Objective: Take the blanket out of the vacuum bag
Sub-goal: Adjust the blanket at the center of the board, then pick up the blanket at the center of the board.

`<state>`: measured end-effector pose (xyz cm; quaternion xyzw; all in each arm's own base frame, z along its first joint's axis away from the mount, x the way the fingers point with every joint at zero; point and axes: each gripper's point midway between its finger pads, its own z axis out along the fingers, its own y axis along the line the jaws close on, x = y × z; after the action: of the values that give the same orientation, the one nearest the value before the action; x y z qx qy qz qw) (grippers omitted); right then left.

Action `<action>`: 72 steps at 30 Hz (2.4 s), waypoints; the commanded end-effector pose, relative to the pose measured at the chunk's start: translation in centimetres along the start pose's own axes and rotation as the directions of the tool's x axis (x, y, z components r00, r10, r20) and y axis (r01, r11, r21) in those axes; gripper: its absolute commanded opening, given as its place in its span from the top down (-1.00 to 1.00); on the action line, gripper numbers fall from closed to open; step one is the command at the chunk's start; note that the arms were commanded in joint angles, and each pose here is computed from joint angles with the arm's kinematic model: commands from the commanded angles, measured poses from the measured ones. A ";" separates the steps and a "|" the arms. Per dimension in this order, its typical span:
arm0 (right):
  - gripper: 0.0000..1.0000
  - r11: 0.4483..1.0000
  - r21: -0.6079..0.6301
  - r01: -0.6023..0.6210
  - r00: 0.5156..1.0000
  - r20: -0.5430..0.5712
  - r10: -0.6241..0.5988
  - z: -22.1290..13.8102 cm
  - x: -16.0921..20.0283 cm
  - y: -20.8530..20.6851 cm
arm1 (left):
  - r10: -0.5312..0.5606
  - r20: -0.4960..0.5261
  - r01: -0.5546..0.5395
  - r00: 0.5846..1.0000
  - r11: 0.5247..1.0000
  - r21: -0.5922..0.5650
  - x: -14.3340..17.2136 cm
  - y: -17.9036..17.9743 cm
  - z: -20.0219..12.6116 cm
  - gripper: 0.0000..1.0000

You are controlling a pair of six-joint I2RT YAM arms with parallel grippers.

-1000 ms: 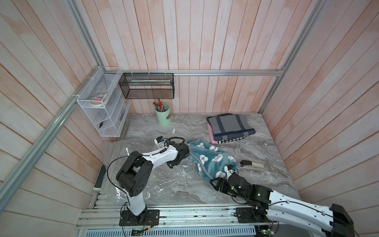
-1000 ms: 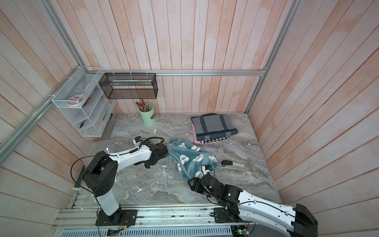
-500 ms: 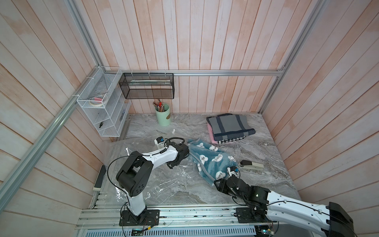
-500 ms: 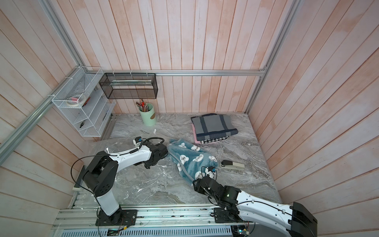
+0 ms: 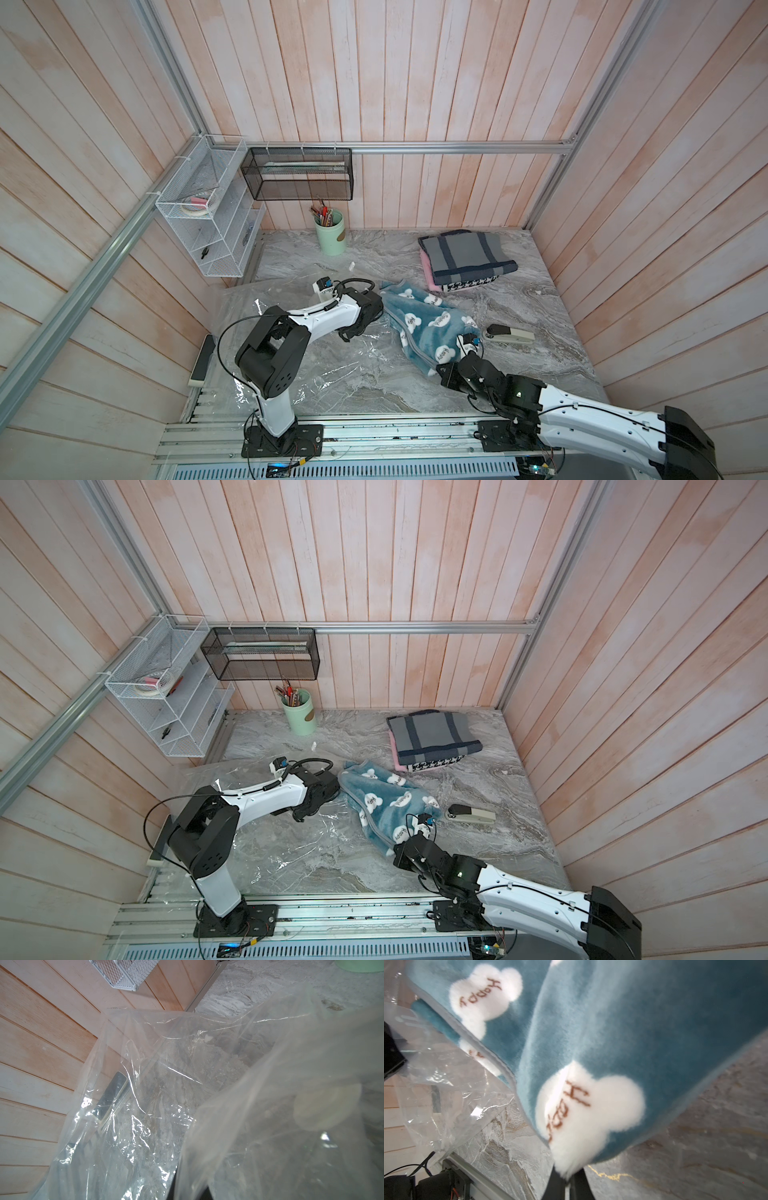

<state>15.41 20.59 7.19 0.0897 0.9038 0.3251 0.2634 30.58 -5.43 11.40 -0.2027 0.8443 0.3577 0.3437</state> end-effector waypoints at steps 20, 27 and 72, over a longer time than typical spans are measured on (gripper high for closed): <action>1.00 0.991 -0.128 -0.029 0.995 -0.097 0.016 0.0 2.9 4.3 | 0.005 0.009 -0.005 1.000 1.000 -0.018 0.9 0.0 0.6 1.00; -0.42 0.997 -0.073 -0.034 0.999 -0.007 0.033 -2.7 1.2 3.3 | 0.017 0.023 -0.017 1.000 1.000 -0.019 0.5 0.0 0.6 1.00; -0.97 0.924 0.200 -0.326 0.942 0.148 0.300 -0.4 -1.8 -5.4 | 0.013 0.017 -0.014 1.000 0.999 0.029 0.4 -0.3 0.8 1.00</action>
<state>16.27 13.71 4.88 0.3079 0.8860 0.2243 0.2644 30.95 -5.44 10.31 -0.1807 0.8512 0.3541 0.3426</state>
